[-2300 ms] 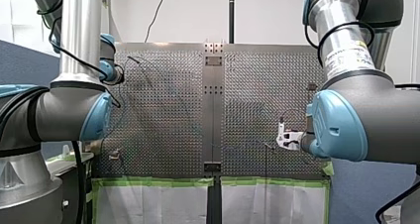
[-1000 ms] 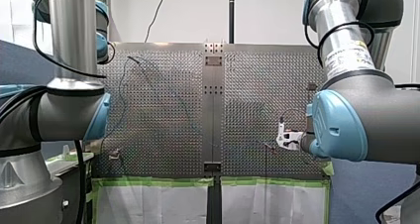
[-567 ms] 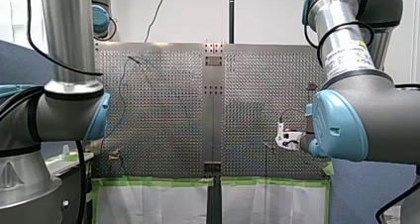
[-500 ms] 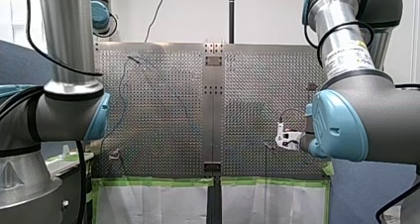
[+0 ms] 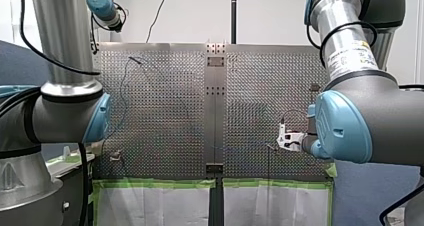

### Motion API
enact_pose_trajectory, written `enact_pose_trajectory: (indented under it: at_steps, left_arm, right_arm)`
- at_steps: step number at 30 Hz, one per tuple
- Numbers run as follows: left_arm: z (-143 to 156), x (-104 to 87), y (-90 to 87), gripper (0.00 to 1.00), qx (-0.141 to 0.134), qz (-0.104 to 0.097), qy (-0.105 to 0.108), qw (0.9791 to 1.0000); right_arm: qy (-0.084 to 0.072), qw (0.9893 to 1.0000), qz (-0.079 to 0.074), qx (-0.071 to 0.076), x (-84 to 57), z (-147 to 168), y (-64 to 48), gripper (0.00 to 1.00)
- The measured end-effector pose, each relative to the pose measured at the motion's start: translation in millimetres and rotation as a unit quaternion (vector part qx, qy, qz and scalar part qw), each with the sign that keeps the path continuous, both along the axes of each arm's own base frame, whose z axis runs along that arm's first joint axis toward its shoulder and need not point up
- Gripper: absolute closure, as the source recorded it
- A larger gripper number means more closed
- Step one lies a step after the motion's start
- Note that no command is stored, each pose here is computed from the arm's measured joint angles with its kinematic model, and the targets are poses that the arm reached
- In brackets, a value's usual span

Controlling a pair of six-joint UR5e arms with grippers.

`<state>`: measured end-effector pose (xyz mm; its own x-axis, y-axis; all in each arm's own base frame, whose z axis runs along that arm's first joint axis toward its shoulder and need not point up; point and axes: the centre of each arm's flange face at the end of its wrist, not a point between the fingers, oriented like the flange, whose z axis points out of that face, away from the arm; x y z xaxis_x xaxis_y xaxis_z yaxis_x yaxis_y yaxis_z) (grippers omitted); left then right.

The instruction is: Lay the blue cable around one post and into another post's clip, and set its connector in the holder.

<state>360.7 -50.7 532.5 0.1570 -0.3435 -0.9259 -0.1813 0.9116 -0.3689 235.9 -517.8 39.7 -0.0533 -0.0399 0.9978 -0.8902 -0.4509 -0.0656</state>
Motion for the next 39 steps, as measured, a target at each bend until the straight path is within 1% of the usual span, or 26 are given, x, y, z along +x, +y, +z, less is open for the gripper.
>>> enact_pose_trajectory:
  at_steps: [2, 4, 5, 6, 8, 9, 11, 13, 14, 16, 17, 19, 20, 21, 23, 25, 27, 28, 32, 35, 38, 39]
  left_arm:
    - [-18, 3.6, -1.4, 0.00, 0.003, -0.002, 0.030, 0.9996]
    - [-32, 6.3, -2.2, 0.00, 0.005, -0.003, 0.055, 0.9985]
    - [-43, 8.0, -2.6, 0.00, 0.007, -0.004, 0.073, 0.9973]
    - [-51, 9.3, -2.9, 0.00, 0.009, -0.005, 0.087, 0.9962]
    - [-65, 11.6, -3.1, 0.00, 0.013, -0.008, 0.113, 0.9935]
    - [-69, 12.0, -3.2, 0.00, 0.015, -0.009, 0.122, 0.9924]
    - [-75, 11.6, -3.9, 0.00, 0.021, -0.013, 0.138, 0.9901]
    - [-77, 10.7, -5.2, 0.00, 0.026, -0.018, 0.149, 0.9884]
    - [-79, 9.8, -6.2, 0.00, 0.030, -0.023, 0.156, 0.9871]
    - [-80, 8.4, -7.8, 0.00, 0.035, -0.031, 0.165, 0.9852]
    - [-81, 7.3, -8.9, 0.00, 0.039, -0.038, 0.171, 0.9838]
    - [-82, 5.6, -10.6, 0.00, 0.045, -0.047, 0.180, 0.9815]
    - [-83, 4.4, -12.0, 0.00, 0.049, -0.054, 0.186, 0.9799]
    - [-83, 3.5, -12.9, 0.00, 0.051, -0.058, 0.190, 0.9787]
    - [-83, 2.8, -15.0, 0.00, 0.052, -0.068, 0.193, 0.9774]
    - [-82, 3.7, -15.7, 0.00, 0.051, -0.073, 0.189, 0.9778]
    - [-78, 5.9, -16.2, 0.00, 0.049, -0.076, 0.179, 0.9796]
    - [-76, 7.1, -16.4, 0.00, 0.047, -0.077, 0.174, 0.9806]
    - [-64, 13.4, -16.0, 0.00, 0.038, -0.077, 0.145, 0.9857]
    - [-59, 17.3, -15.3, 0.00, 0.030, -0.076, 0.127, 0.9885]
    - [-58, 22.0, -14.5, 0.00, 0.022, -0.076, 0.114, 0.9904]
    - [-58, 23.3, -14.2, 0.00, 0.021, -0.075, 0.112, 0.9906]
  right_arm:
    - [0.000, 1.0000, 0.000, 0.000, 0.1, 0, 0.1, 1.00]
    - [0.000, 1.0000, 0.000, 0.000, 0.2, 0, 0.0, 1.00]
    - [0.000, 1.0000, 0.000, 0.000, 0.2, 0, 0.1, 1.00]
    - [0.000, 1.0000, 0.000, 0.000, 0.2, 0, 0.1, 1.00]
    - [0.000, 1.0000, 0.001, 0.000, 0.4, 0, 0.2, 1.00]
    - [0.000, 1.0000, 0.001, 0.000, 0.6, 0, 0.3, 1.00]
    - [0.000, 1.0000, 0.001, 0.000, 1.2, 0, 0.5, 1.00]
    - [0.000, 1.0000, 0.002, 0.000, 1.7, 0, 0.8, 1.00]
    - [0.000, 1.0000, 0.002, 0.000, 2.0, 0, 0.9, 1.00]
    - [0.000, 1.0000, 0.003, 0.000, 2.7, 0, 1.2, 1.00]
    - [0.000, 1.0000, 0.003, -0.001, 3.2, 0, 1.4, 1.00]
    - [0.001, 1.0000, 0.003, -0.001, 3.7, 0, 1.5, 1.00]
    - [0.001, 1.0000, 0.003, -0.001, 3.8, 0, 1.5, 1.00]
    - [0.001, 1.0000, 0.003, -0.002, 4.0, 0, 1.4, 1.00]
    - [0.001, 1.0000, 0.003, -0.002, 4.1, 1, 1.0, 1.00]
    - [0.001, 1.0000, 0.003, -0.002, 4.1, 1, 0.7, 1.00]
    - [0.001, 1.0000, 0.003, -0.002, 4.1, 1, 0.5, 1.00]
    - [0.001, 1.0000, 0.003, -0.003, 4.2, 1, 0.5, 1.00]
    - [0.001, 1.0000, 0.004, -0.003, 5.5, 1, -0.1, 1.00]
    - [0.001, 1.0000, 0.005, -0.003, 6.4, 2, -0.4, 1.00]
    - [0.001, 1.0000, 0.005, -0.003, 6.9, 2, -0.5, 1.00]
    - [0.001, 1.0000, 0.005, -0.003, 6.8, 2, -0.5, 1.00]
